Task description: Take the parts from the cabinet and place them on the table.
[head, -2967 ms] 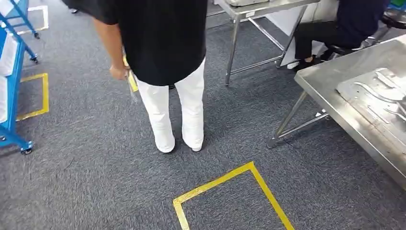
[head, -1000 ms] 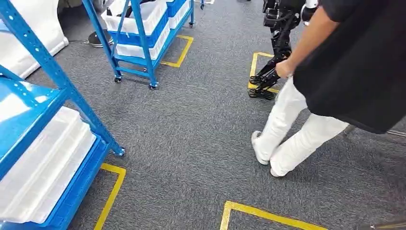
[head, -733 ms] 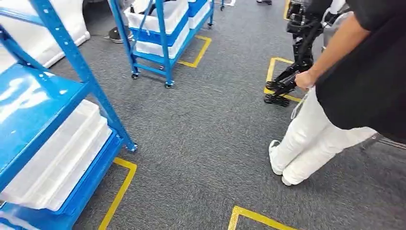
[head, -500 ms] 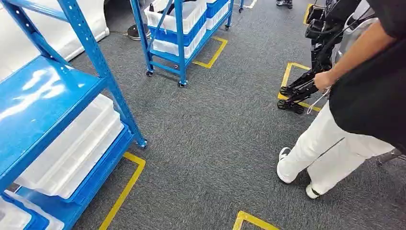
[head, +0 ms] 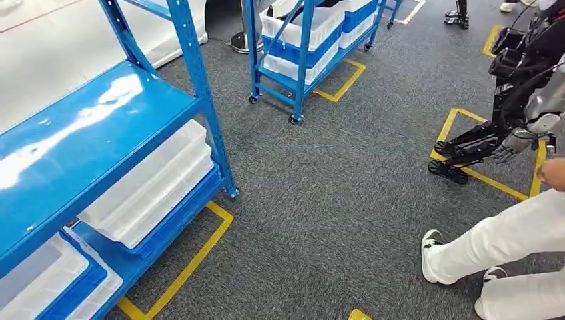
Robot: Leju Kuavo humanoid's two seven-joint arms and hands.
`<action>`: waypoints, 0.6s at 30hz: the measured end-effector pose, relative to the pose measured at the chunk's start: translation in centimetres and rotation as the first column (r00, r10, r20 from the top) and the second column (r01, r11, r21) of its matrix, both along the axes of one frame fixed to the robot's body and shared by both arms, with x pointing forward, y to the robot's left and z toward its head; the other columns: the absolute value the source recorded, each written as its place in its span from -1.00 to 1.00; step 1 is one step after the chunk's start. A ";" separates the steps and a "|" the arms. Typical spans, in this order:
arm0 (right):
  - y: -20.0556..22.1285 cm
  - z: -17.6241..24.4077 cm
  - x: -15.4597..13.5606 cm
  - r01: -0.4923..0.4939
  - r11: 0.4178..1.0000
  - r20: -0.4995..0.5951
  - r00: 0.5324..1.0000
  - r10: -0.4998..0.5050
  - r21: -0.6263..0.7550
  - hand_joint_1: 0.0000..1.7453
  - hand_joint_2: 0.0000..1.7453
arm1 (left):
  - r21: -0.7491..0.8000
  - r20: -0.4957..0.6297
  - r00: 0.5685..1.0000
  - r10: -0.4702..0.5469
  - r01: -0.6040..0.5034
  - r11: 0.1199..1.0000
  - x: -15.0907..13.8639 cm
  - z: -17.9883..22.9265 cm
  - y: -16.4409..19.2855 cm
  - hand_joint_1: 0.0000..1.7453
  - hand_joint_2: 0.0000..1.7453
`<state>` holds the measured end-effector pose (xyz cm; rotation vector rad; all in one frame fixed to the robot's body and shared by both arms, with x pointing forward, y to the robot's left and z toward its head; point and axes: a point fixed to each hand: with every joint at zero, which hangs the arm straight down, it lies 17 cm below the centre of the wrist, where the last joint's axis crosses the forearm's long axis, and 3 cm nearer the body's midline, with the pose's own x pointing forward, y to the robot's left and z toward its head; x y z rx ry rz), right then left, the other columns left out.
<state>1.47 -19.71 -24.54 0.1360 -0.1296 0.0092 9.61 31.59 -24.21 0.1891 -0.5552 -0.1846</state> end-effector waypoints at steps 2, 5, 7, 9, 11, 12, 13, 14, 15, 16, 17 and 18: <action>0.1 -0.1 -0.3 0.003 1.000 -0.005 1.000 -0.003 0.002 -1.00 -1.00 | 0.001 0.001 1.000 0.000 0.000 1.000 0.1 0.0 0.1 -1.00 -1.00; 0.1 -0.1 -0.7 0.012 1.000 -0.016 1.000 -0.012 0.006 -1.00 -1.00 | 0.001 0.002 1.000 0.000 0.000 1.000 0.1 0.0 0.1 -1.00 -1.00; 0.2 -0.2 -0.9 0.008 1.000 -0.021 1.000 -0.008 0.007 -1.00 -1.00 | 0.001 0.000 1.000 0.000 0.000 1.000 0.0 0.0 0.1 -1.00 -1.00; 0.2 -0.3 -0.9 0.008 1.000 -0.021 1.000 -0.008 0.007 -1.00 -1.00 | 0.002 0.001 1.000 0.000 0.000 1.000 0.1 0.0 0.1 -1.00 -1.00; 0.1 -0.4 -1.2 0.009 1.000 -0.026 1.000 -0.009 0.005 -1.00 -1.00 | 0.001 0.004 1.000 -0.001 0.001 1.000 0.3 0.1 0.1 -1.00 -1.00; 0.1 -0.4 -1.3 0.012 1.000 -0.024 1.000 -0.012 0.005 -1.00 -1.00 | 0.002 0.007 1.000 -0.002 0.002 1.000 0.3 0.1 0.1 -1.00 -1.00; 0.0 -0.4 -1.0 0.011 1.000 -0.022 1.000 -0.011 0.004 -1.00 -1.00 | 0.001 0.005 1.000 -0.003 0.003 1.000 0.2 0.1 0.1 -1.00 -1.00; 0.1 -0.4 -0.8 0.009 1.000 -0.019 1.000 -0.009 0.004 -1.00 -1.00 | -0.001 0.002 1.000 -0.004 0.004 1.000 -0.1 0.1 0.2 -1.00 -1.00; 0.1 -0.5 -0.7 0.009 1.000 -0.018 1.000 -0.009 0.004 -1.00 -1.00 | 0.000 -0.001 1.000 -0.004 0.004 1.000 -0.4 0.2 0.3 -1.00 -1.00; 0.3 -0.5 -0.6 0.010 1.000 -0.018 1.000 -0.010 0.005 -1.00 -1.00 | 0.002 -0.002 1.000 -0.005 0.005 1.000 -0.5 0.3 0.5 -1.00 -1.00; 0.3 -0.6 -0.8 0.011 1.000 -0.022 1.000 -0.011 0.002 -1.00 -1.00 | -0.001 0.000 1.000 -0.007 0.007 1.000 -0.4 0.4 0.5 -1.00 -1.00; 0.4 -0.6 -1.0 0.009 1.000 -0.028 1.000 -0.008 0.001 -1.00 -1.00 | -0.004 0.004 1.000 -0.012 0.012 1.000 -0.1 0.5 0.4 -1.00 -1.00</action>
